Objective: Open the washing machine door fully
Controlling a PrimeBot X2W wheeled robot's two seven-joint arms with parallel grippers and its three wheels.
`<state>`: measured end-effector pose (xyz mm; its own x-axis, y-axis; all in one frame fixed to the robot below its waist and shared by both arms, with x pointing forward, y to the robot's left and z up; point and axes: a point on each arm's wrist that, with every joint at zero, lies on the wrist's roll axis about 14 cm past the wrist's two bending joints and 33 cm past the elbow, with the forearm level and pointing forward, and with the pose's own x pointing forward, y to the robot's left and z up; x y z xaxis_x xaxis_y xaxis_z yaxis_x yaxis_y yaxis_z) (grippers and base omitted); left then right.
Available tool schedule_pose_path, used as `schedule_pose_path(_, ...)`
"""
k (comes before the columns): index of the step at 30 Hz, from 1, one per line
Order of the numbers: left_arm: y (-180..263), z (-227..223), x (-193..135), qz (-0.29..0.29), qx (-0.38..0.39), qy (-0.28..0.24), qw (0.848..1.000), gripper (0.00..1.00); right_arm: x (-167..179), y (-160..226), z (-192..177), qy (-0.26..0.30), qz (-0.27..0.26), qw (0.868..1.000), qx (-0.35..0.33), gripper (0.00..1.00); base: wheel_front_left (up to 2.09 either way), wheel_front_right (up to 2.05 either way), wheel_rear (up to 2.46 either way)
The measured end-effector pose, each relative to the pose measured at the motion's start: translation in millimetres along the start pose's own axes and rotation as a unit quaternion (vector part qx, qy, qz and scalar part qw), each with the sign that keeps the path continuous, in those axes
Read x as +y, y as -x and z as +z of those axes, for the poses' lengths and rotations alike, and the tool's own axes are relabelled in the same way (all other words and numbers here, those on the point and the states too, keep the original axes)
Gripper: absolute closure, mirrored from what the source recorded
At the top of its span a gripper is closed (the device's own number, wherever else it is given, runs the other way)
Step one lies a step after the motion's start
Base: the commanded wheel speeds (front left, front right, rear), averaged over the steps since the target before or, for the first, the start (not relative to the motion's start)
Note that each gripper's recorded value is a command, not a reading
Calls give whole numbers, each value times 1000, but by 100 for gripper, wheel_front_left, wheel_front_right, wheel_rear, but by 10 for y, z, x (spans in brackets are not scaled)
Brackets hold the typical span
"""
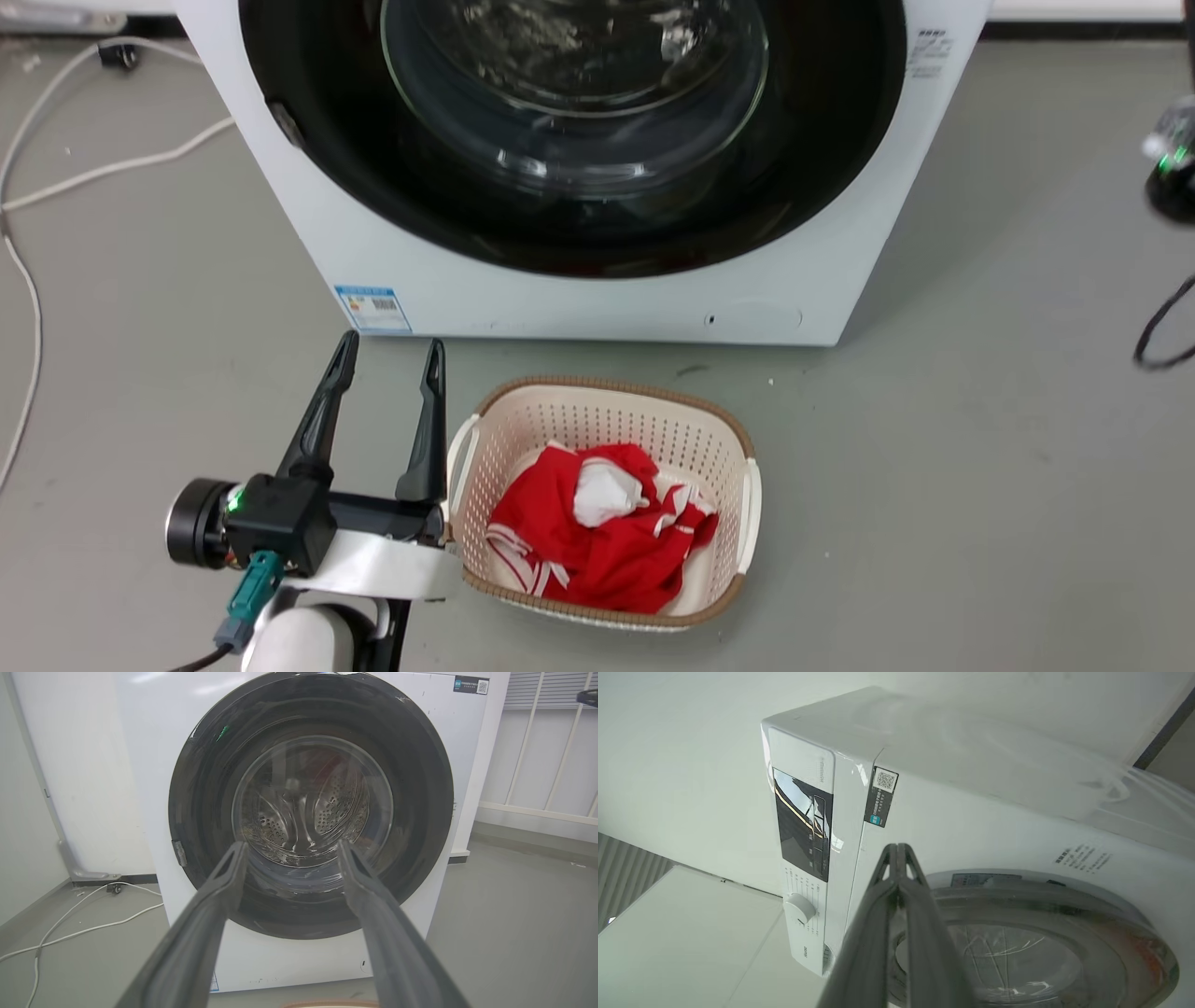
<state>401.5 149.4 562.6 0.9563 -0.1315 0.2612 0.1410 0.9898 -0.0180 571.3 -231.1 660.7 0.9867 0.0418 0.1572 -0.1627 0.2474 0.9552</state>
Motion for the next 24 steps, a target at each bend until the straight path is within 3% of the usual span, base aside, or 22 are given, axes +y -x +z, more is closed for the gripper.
schedule_pose_path(6, -178, -125, 3, -7, 6, -1, 1000, 0, 20, -389, -121, 53, -13, 997, 61, 100, 0, 0, 0)
schedule_pose_path(11, -341, -291, 0, -12, 15, 0, 1000, 0, -228, -639, -398, 94, -45, 987, 125, 100, 0, 0, 0)
schedule_pose_path(24, -432, -637, 56, -6, 47, 11, 999, 0, -724, -947, -956, 103, -86, 967, 217, 100, 0, 0, 0)
